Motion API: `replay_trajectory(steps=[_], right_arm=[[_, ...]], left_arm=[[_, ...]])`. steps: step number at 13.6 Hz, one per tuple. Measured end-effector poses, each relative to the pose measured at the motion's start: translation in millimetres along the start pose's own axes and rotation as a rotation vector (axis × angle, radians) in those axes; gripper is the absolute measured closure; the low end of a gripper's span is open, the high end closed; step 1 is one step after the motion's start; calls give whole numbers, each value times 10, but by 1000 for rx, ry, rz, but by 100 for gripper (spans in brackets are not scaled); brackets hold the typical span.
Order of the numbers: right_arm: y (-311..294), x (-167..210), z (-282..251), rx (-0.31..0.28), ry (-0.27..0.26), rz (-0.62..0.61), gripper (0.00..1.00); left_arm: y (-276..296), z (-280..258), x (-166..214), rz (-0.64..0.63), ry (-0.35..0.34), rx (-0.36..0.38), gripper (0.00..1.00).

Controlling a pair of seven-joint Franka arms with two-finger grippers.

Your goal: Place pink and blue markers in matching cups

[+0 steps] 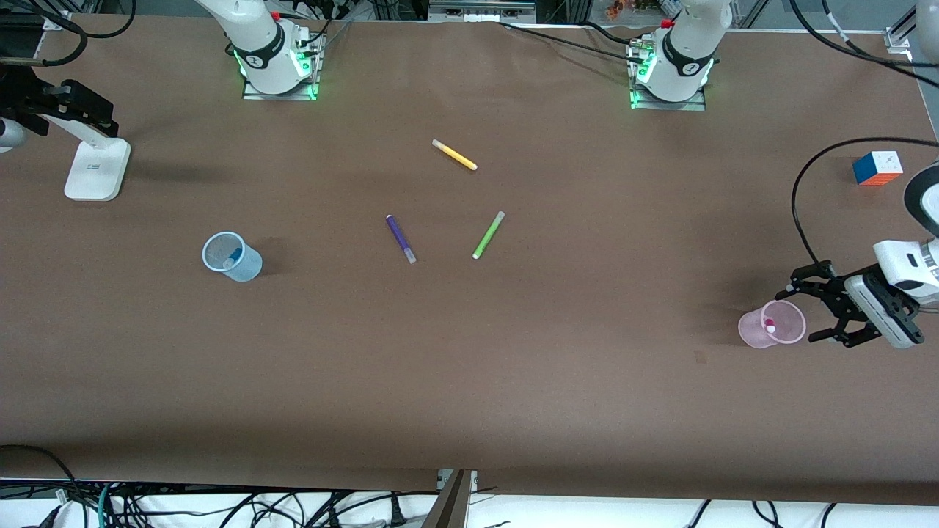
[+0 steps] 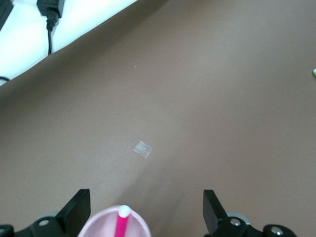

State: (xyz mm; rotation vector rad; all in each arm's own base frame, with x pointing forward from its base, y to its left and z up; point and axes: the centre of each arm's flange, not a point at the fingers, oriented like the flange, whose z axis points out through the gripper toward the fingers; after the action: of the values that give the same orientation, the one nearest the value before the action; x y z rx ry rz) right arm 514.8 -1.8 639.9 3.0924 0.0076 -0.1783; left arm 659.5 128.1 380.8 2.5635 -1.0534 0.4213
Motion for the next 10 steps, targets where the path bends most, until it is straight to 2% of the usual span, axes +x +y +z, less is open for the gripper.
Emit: replay_trajectory(steps=[4,6,10], right_arm=[[17,3,61,28,-25,5,0],[21,25,87,30,-31,6,0],[23,83,93,30,-31,6,0]], left_arm=[[950,-410,820,-294,-230,40,0],[1424,-519,1194,-432,-322,74,0],[2264,-590,1720,-629,-484,192,0]])
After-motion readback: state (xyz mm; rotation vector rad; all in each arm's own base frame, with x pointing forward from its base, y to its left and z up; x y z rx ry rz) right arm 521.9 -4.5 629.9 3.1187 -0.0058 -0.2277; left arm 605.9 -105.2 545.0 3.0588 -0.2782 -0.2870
